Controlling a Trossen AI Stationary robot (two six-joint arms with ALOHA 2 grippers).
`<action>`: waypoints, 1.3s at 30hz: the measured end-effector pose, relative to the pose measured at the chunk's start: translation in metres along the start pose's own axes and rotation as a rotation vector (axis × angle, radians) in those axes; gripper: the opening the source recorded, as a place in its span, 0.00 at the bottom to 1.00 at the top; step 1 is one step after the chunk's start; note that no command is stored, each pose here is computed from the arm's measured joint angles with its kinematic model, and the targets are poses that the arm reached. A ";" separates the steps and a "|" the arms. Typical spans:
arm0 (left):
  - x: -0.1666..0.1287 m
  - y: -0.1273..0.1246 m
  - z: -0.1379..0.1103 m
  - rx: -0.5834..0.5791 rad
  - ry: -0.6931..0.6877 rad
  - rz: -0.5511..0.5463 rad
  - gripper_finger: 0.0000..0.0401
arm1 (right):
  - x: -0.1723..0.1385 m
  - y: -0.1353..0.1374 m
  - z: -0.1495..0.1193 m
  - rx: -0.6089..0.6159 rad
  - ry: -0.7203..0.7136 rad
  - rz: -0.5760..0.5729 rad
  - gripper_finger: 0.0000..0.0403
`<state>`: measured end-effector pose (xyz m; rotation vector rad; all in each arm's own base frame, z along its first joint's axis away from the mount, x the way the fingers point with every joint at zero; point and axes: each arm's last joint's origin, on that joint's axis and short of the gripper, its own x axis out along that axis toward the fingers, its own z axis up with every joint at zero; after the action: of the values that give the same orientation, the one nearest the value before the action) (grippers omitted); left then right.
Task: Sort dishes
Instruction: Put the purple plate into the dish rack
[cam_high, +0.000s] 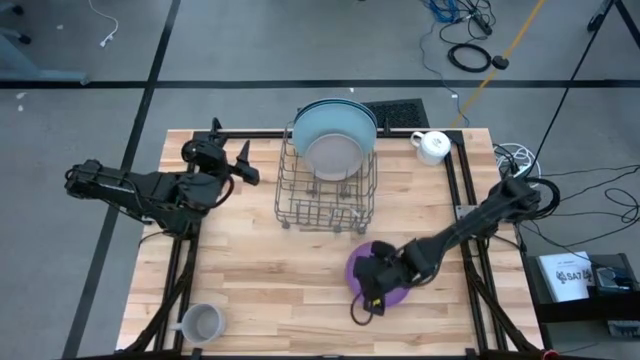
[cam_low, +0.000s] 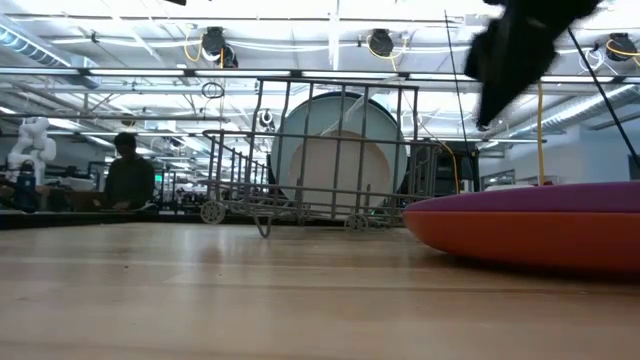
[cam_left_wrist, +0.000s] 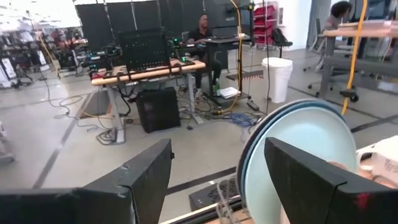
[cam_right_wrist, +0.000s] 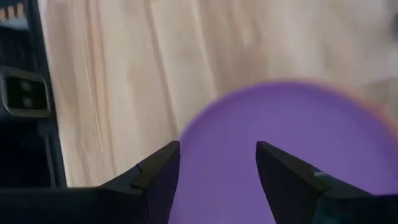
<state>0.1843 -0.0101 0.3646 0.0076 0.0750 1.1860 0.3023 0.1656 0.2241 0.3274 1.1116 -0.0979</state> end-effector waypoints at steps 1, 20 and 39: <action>0.000 0.000 0.001 -0.008 0.000 -0.005 0.64 | 0.005 0.001 -0.004 -0.001 0.027 0.001 0.51; -0.006 -0.008 0.001 -0.079 0.027 -0.156 0.64 | 0.038 0.027 -0.036 -0.094 0.120 0.011 0.51; -0.005 -0.010 -0.001 -0.066 0.027 -0.147 0.64 | 0.052 0.027 -0.041 -0.131 0.175 0.004 0.10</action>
<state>0.1916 -0.0187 0.3639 -0.0710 0.0586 1.0416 0.2963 0.2084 0.1669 0.2238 1.2838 0.0075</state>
